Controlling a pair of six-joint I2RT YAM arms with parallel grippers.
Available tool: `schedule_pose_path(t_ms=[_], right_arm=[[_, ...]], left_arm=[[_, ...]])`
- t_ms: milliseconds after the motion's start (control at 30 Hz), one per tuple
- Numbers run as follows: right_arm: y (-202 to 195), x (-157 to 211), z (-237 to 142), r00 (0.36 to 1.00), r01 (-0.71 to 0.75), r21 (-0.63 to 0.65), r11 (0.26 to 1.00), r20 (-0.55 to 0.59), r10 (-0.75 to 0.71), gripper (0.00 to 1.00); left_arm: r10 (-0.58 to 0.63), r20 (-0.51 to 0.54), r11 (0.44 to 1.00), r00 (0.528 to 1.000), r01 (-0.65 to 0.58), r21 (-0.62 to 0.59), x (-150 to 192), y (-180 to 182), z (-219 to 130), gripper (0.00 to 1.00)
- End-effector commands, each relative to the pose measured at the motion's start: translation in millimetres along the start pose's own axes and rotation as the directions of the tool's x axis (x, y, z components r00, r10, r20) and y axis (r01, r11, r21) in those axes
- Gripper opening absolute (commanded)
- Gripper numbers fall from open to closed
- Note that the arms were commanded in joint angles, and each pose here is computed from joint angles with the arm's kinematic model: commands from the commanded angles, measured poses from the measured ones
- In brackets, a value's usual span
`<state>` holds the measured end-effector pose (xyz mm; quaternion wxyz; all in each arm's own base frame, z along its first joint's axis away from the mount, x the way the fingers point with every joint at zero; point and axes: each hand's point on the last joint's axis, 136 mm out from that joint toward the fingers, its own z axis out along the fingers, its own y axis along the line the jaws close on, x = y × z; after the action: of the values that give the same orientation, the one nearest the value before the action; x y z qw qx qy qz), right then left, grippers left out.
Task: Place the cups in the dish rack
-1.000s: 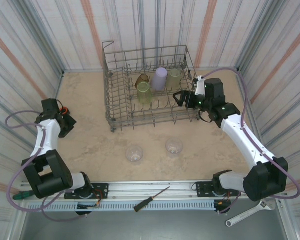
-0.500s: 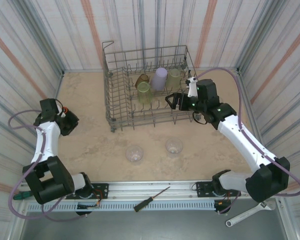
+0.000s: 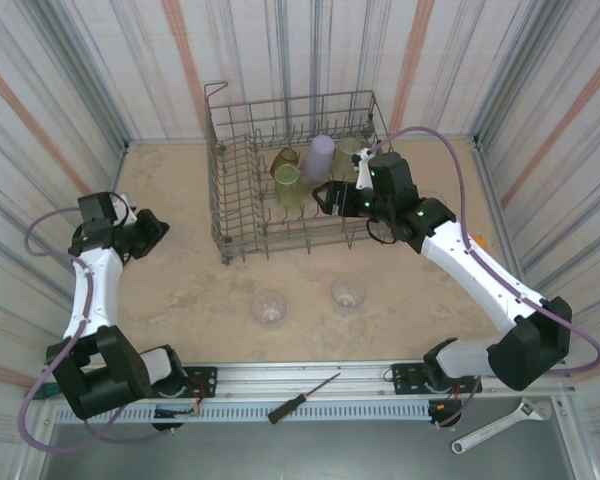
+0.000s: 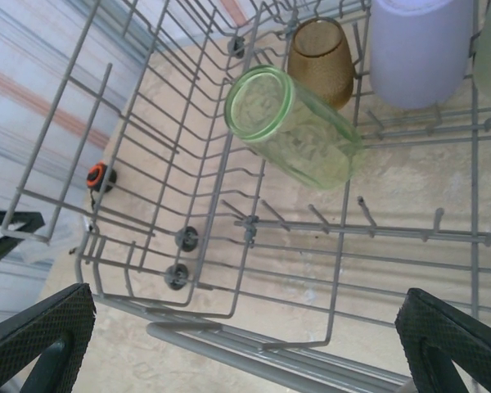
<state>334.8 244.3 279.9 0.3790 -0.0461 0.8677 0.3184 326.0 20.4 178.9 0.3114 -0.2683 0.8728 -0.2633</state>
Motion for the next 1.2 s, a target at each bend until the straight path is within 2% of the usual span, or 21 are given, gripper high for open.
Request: schedule_pose_path(t_ms=[0, 200, 367, 800, 1167], right_arm=[[8.7, -5.4, -0.3, 0.999, -0.034, 0.018, 0.999, 0.021, 0.034, 0.99], [19.3, -4.0, 11.6, 1.000, -0.023, 0.029, 0.999, 0.005, 0.023, 0.99], [26.9, -0.3, 21.5, 0.999, 0.001, -0.012, 1.000, -0.036, -0.002, 0.99], [13.4, -3.0, 27.2, 0.995, -0.042, -0.131, 0.990, -0.093, 0.030, 0.99], [6.5, -16.4, 43.7, 0.988, -0.128, -0.222, 0.967, -0.110, 0.106, 0.99]], left_arm=[[0.034, 0.015, 0.994, 0.999, -0.036, 0.104, 1.2, -22.2, -9.9, 0.00], [0.053, 0.032, 0.980, 0.998, -0.058, 0.192, -5.5, -47.7, -24.2, 0.00], [0.052, 0.058, 0.955, 0.997, -0.067, 0.290, -12.2, -73.7, -35.7, 0.00], [0.085, 0.208, 0.930, 0.974, -0.153, 0.335, -21.9, -114.1, -83.2, 0.00], [0.146, 0.223, 0.862, 0.964, -0.235, 0.450, -34.2, -158.3, -91.6, 0.00]])
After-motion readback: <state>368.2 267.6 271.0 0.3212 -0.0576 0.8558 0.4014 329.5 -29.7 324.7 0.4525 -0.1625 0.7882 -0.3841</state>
